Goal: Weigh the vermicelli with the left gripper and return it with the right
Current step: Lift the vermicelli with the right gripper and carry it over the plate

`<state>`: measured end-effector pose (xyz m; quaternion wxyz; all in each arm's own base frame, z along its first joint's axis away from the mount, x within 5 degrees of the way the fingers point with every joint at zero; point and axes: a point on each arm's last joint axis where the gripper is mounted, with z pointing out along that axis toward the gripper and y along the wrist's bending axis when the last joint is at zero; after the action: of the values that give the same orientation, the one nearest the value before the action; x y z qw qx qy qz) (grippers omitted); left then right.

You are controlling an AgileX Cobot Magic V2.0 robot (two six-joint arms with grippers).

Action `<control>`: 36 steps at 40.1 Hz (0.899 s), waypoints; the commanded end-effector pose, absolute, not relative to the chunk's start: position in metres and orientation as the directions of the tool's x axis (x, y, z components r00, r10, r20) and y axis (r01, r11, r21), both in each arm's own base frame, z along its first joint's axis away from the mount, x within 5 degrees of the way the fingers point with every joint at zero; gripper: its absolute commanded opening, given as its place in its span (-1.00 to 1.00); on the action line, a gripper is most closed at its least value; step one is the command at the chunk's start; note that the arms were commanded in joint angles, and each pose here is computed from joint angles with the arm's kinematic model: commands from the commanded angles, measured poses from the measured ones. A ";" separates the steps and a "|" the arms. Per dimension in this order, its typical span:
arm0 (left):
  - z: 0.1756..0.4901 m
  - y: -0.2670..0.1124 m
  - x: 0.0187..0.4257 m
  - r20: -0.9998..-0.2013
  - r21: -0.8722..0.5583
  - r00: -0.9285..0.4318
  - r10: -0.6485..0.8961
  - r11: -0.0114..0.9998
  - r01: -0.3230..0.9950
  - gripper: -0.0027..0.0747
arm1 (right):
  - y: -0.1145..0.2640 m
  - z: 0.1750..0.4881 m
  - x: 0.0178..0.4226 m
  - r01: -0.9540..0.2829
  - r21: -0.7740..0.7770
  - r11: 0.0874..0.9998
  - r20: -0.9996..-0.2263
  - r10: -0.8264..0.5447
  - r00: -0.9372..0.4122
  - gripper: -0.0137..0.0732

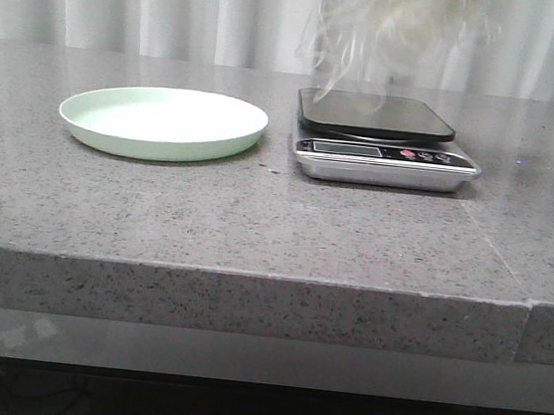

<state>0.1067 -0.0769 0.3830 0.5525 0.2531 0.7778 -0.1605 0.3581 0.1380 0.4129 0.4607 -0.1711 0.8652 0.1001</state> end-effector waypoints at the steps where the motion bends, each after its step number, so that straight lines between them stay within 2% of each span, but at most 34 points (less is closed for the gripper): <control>1: 0.397 -0.078 0.106 -0.969 0.011 -0.196 0.153 0.814 0.580 0.31 | 0.138 0.472 0.335 -0.412 -0.004 0.911 -0.931 -0.155 -0.332 -0.32; 8: 0.397 -0.078 0.106 -0.969 0.011 -0.196 0.153 0.814 0.580 0.31 | 0.164 0.497 0.319 -0.484 -0.008 0.875 -0.965 -0.133 -0.225 -0.32; 15: 0.397 -0.078 0.106 -0.969 0.011 -0.196 0.153 0.814 0.580 0.31 | 0.195 0.499 0.310 -0.554 -0.009 0.832 -0.982 -0.113 -0.154 -0.32; 24: 0.397 -0.078 0.106 -0.969 0.011 -0.196 0.153 0.814 0.580 0.31 | 0.236 0.472 0.317 -0.618 -0.007 0.786 -0.973 -0.148 -0.178 -0.32; 36: 0.397 -0.078 0.106 -0.969 0.011 -0.196 0.153 0.814 0.580 0.31 | 0.274 0.411 0.347 -0.641 -0.002 0.768 -0.927 -0.241 -0.286 -0.32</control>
<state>0.1067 -0.0769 0.3830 0.5525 0.2531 0.7778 -0.1605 0.3496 0.2771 0.3777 0.4577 -0.2949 0.8209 0.1725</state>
